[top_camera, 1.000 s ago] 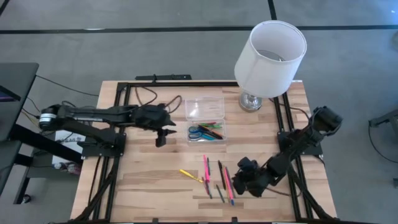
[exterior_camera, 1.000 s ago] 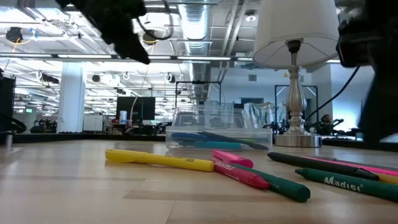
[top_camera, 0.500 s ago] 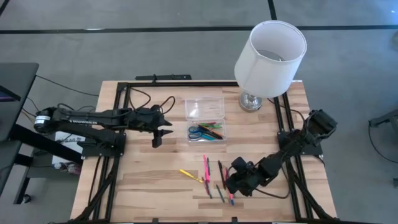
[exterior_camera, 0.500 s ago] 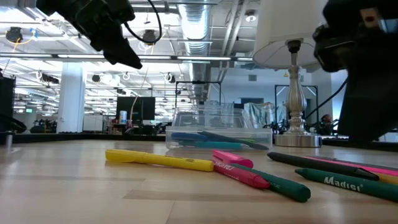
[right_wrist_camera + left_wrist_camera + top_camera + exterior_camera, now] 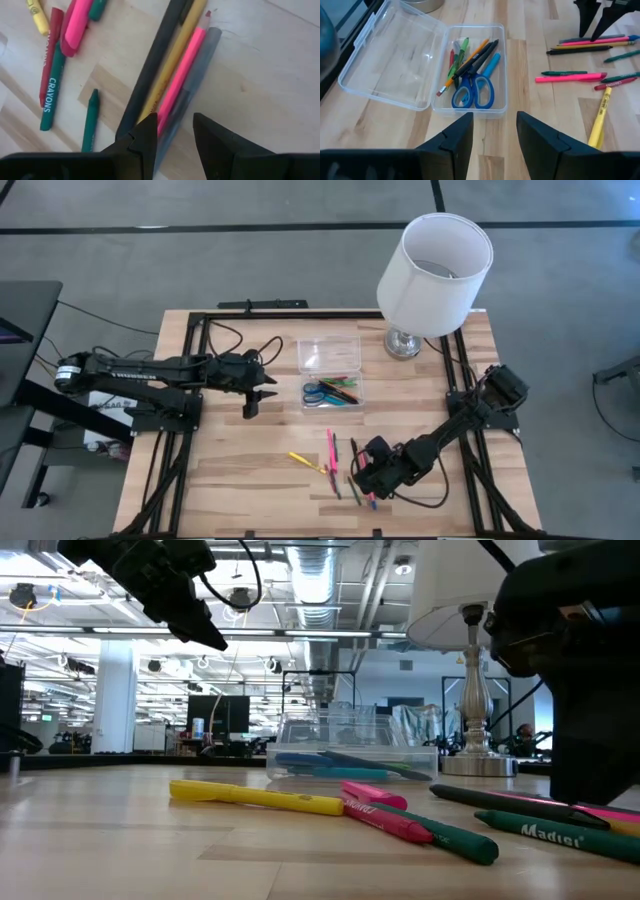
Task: Pick & place school supplies into a supply box
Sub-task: Put the gray pen into the transparent supply box
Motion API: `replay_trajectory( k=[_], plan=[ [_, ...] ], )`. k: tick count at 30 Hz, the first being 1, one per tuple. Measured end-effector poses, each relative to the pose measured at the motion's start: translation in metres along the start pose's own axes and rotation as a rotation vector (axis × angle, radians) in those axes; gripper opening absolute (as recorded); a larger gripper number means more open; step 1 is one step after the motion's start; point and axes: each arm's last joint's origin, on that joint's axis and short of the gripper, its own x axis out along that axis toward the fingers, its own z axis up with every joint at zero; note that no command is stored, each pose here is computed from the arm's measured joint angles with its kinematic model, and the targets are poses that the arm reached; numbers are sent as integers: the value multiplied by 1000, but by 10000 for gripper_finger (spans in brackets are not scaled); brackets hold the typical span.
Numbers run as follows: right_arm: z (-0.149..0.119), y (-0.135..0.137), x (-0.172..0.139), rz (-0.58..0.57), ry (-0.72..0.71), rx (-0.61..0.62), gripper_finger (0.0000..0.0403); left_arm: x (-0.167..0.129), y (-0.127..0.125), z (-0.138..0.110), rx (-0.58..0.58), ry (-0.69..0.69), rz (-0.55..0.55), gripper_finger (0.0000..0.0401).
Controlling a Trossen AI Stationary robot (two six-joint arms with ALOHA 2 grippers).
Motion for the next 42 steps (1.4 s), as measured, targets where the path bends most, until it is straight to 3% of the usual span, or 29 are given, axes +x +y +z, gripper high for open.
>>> replay_trajectory(
  k=[36,42],
  plan=[
    [-7,0,-3,0,78,3,118,0,0,0,59,-1,5,146],
    [-8,-4,-4,-48,123,40,118,0,0,0,60,-1,5,146]
  ],
)
